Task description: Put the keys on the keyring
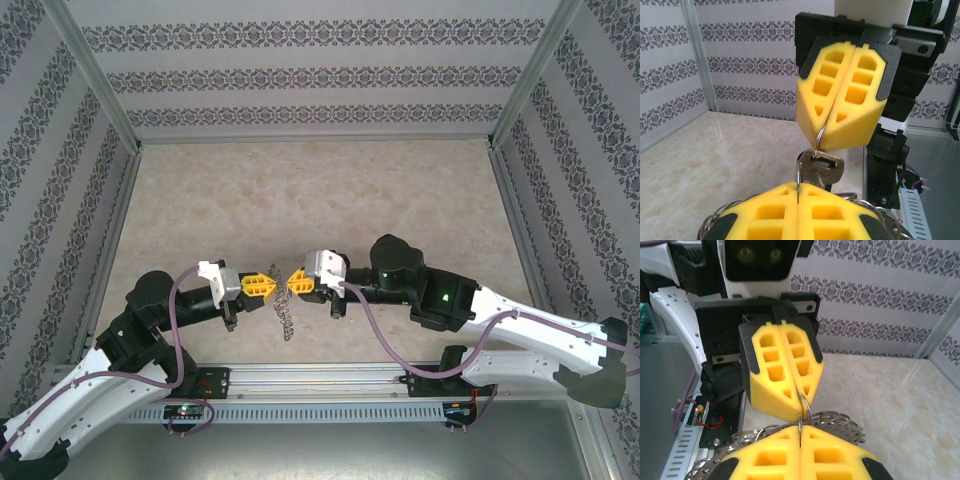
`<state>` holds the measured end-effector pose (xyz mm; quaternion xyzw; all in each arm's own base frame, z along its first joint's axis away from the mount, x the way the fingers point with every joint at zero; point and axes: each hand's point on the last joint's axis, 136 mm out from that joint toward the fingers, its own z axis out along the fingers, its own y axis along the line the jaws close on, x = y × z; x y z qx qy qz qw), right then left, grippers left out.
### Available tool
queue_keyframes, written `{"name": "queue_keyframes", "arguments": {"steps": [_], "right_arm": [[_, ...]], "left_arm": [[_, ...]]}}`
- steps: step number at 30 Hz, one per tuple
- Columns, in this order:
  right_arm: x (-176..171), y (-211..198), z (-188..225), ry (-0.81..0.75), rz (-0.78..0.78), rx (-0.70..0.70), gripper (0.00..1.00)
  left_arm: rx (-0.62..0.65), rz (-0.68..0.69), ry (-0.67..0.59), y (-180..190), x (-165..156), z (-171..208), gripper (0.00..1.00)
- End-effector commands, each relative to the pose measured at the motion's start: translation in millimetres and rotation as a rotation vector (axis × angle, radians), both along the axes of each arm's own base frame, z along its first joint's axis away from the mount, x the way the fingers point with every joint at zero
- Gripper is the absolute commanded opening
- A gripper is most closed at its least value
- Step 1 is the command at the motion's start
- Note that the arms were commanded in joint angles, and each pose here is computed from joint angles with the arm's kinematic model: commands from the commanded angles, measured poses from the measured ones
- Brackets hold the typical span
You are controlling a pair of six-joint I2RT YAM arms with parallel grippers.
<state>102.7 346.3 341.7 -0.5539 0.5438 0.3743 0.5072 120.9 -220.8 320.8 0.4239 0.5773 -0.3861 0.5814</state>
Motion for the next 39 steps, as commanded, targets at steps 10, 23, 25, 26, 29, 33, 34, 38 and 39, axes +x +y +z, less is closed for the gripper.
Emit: {"name": "queue_keyframes", "arguments": {"steps": [10,23,25,26,29,33,34,38,39], "right_arm": [[0.9,6.8,5.1,-0.018,0.02,0.035,0.0],[4.7,6.4,7.0,-0.024,0.003,0.037,0.0],[4.8,7.0,6.7,-0.023,0.005,0.035,0.0],[4.5,7.7,5.1,-0.02,0.009,0.03,0.0],[4.7,8.5,4.4,-0.019,0.01,0.024,0.0],[5.6,8.3,5.3,-0.021,0.005,0.025,0.0],[5.5,8.5,5.7,-0.023,0.006,0.025,0.0],[4.5,7.4,8.2,-0.027,0.009,0.033,0.0],[4.7,6.3,8.7,-0.028,0.006,0.036,0.0]], "left_arm": [[-0.08,-0.039,-0.085,2.5,-12.2,34.1,0.0],[-0.08,-0.042,-0.084,2.7,-13.1,33.9,0.0],[-0.084,-0.041,-0.084,3.0,-13.1,34.5,0.0],[-0.084,-0.041,-0.084,3.1,-13.2,34.7,0.0],[-0.085,-0.043,-0.086,3.1,-13.6,35.4,0.0],[-0.086,-0.043,-0.087,3.4,-13.9,35.6,0.0],[-0.085,-0.044,-0.086,3.2,-13.9,35.2,0.0],[-0.088,-0.042,-0.086,3.4,-13.8,35.0,0.0],[-0.088,-0.043,-0.087,3.5,-14.2,35.2,0.0]]}}
